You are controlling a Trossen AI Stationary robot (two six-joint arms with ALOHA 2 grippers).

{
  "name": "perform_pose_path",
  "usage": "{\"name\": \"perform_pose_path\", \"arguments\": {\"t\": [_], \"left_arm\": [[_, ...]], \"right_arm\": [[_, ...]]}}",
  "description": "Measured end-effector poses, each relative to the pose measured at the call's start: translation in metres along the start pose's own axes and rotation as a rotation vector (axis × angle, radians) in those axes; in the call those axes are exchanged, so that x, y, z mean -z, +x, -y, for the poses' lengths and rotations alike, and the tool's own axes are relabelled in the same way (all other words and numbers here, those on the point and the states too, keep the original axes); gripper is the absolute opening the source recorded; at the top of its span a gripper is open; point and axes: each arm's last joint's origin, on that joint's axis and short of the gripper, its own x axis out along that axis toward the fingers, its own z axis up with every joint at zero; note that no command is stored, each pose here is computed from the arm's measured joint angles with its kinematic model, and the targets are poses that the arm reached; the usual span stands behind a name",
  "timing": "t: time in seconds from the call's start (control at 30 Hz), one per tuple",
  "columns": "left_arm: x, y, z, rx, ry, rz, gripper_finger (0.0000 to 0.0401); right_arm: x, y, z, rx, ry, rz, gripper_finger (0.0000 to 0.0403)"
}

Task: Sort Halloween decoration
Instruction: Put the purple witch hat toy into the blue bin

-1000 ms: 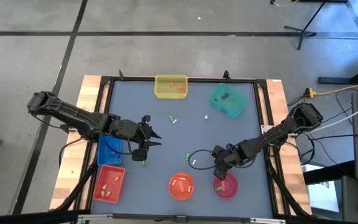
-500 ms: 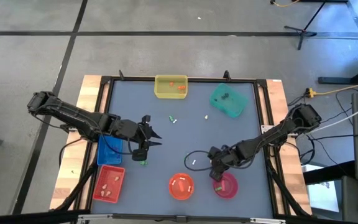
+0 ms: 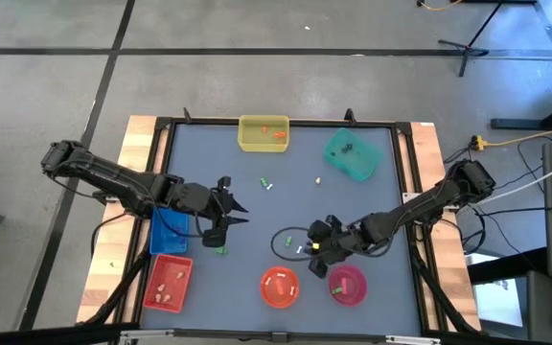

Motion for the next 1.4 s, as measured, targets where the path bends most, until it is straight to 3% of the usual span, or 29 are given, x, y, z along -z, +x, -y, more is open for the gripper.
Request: {"name": "perform_pose_path", "arguments": {"t": [0.37, 0.6, 0.7, 0.87, 1.0, 1.3, 1.4], "left_arm": [[-0.009, -0.033, 0.001, 0.115, -0.008, 0.084, 0.0104], [-0.010, -0.036, 0.004, 0.122, 0.002, 0.097, 0.0104], [-0.013, -0.033, 0.004, 0.110, 0.092, 0.129, 0.0104], [-0.021, -0.027, 0.006, 0.071, 0.216, 0.215, 0.0104], [-0.025, -0.020, 0.005, -0.013, 0.250, 0.254, 0.0114], [-0.026, -0.005, 0.007, -0.095, 0.347, 0.275, 0.0197], [-0.025, -0.001, 0.008, -0.102, 0.397, 0.263, 0.0212]], "right_arm": [[-0.070, -0.006, 0.001, -0.119, -0.189, 0.348, 0.0097], [-0.101, -0.009, 0.014, -0.181, -0.218, 0.509, 0.0097], [-0.111, -0.011, 0.019, -0.212, -0.205, 0.566, 0.0097], [-0.123, -0.015, 0.024, -0.278, -0.191, 0.632, 0.0097], [-0.125, -0.018, 0.022, -0.316, -0.166, 0.661, 0.0097], [-0.126, -0.020, 0.021, -0.329, -0.160, 0.675, 0.0097], [-0.127, -0.020, 0.020, -0.356, -0.098, 0.676, 0.0097]]}}
